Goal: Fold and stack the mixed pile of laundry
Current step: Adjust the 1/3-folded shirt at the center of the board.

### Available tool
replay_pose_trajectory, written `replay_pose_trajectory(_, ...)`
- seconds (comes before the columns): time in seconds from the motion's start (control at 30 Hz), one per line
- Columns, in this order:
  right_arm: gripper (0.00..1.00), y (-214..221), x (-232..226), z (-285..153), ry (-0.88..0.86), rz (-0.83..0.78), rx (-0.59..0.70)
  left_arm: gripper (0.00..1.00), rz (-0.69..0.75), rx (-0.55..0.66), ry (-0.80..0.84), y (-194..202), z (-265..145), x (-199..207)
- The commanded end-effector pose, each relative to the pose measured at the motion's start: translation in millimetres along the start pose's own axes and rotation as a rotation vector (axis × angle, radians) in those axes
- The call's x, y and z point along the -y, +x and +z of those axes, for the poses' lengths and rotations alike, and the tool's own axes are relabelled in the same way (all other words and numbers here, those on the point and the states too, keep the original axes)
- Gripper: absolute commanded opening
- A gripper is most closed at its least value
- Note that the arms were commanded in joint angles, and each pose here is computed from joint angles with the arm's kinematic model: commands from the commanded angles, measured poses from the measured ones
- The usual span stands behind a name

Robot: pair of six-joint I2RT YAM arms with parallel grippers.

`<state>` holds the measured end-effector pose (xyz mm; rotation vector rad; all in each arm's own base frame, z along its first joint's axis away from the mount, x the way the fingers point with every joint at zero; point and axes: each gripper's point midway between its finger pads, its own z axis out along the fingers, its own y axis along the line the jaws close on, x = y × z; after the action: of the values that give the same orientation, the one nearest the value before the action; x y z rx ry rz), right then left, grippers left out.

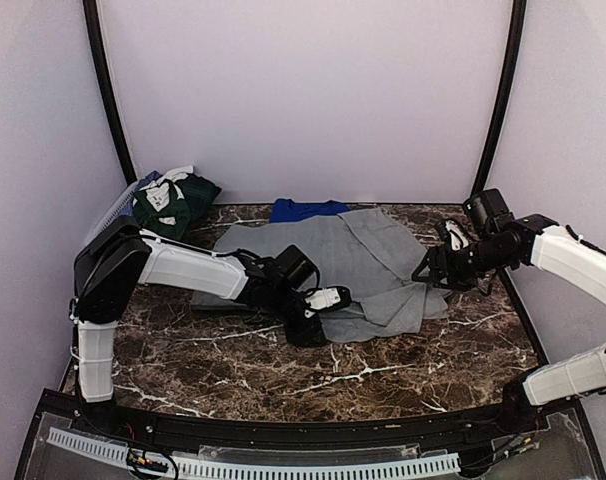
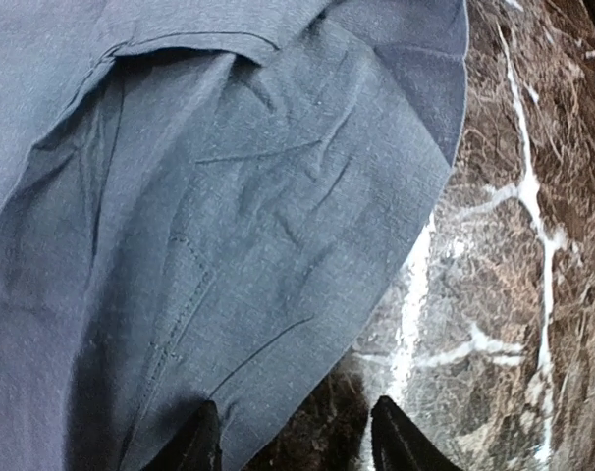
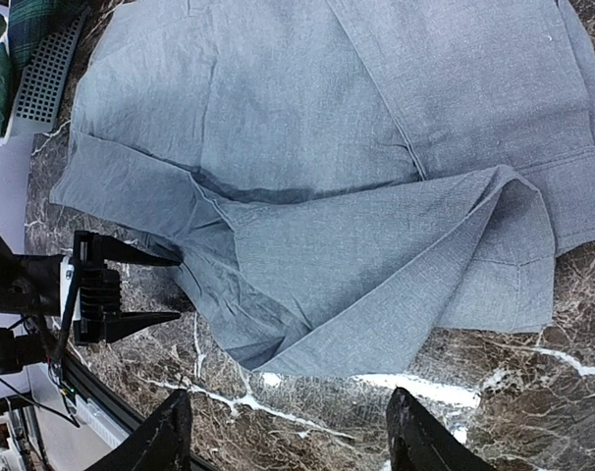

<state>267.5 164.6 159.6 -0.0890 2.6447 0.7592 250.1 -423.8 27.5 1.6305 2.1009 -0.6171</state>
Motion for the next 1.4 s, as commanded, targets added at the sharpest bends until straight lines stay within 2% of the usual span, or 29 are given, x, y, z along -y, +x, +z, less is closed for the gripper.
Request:
replay_pose_trajectory(0.0,0.65,-9,-9,-7,-0.041,-0.029,0.044,0.55,0.037,-0.053,-0.066,4,3,-14)
replay_pose_trajectory(0.1,0.65,-9,-8,-6,-0.039,-0.025,0.042,0.58,0.069,-0.104,-0.076,13,9,-17)
replay_pose_trajectory(0.23,0.64,-9,-8,-7,-0.035,-0.028,0.044,0.52,0.087,-0.153,-0.044,22,15,-13)
replay_pose_trajectory(0.4,0.64,-9,-5,-9,-0.023,-0.026,0.048,0.13,0.089,-0.186,-0.051,27,17,-14)
replay_pose_trajectory(0.47,0.64,-10,-4,-10,-0.021,-0.026,0.051,0.02,0.092,-0.176,-0.056,22,14,-12)
replay_pose_trajectory(0.63,0.64,-14,-2,-18,-0.010,-0.025,0.068,0.00,0.142,-0.121,0.023,-11,-9,28)
replay_pose_trajectory(0.8,0.66,-28,1,-34,-0.004,-0.023,0.118,0.00,0.207,-0.073,0.225,-42,-36,113)
replay_pose_trajectory(0.93,0.68,-42,4,-55,0.003,-0.025,0.170,0.00,0.200,-0.020,0.365,-62,-63,158)
replay_pose_trajectory(1.1,0.70,-54,5,-73,-0.003,-0.029,0.216,0.00,0.186,0.152,0.523,-113,-114,192)
replay_pose_trajectory(1.2,0.71,-56,6,-77,0.001,-0.029,0.223,0.00,0.229,0.302,0.566,-152,-152,203)
replay_pose_trajectory(1.37,0.72,-58,4,-83,-0.006,-0.028,0.241,0.00,0.250,0.461,0.581,-201,-195,210)
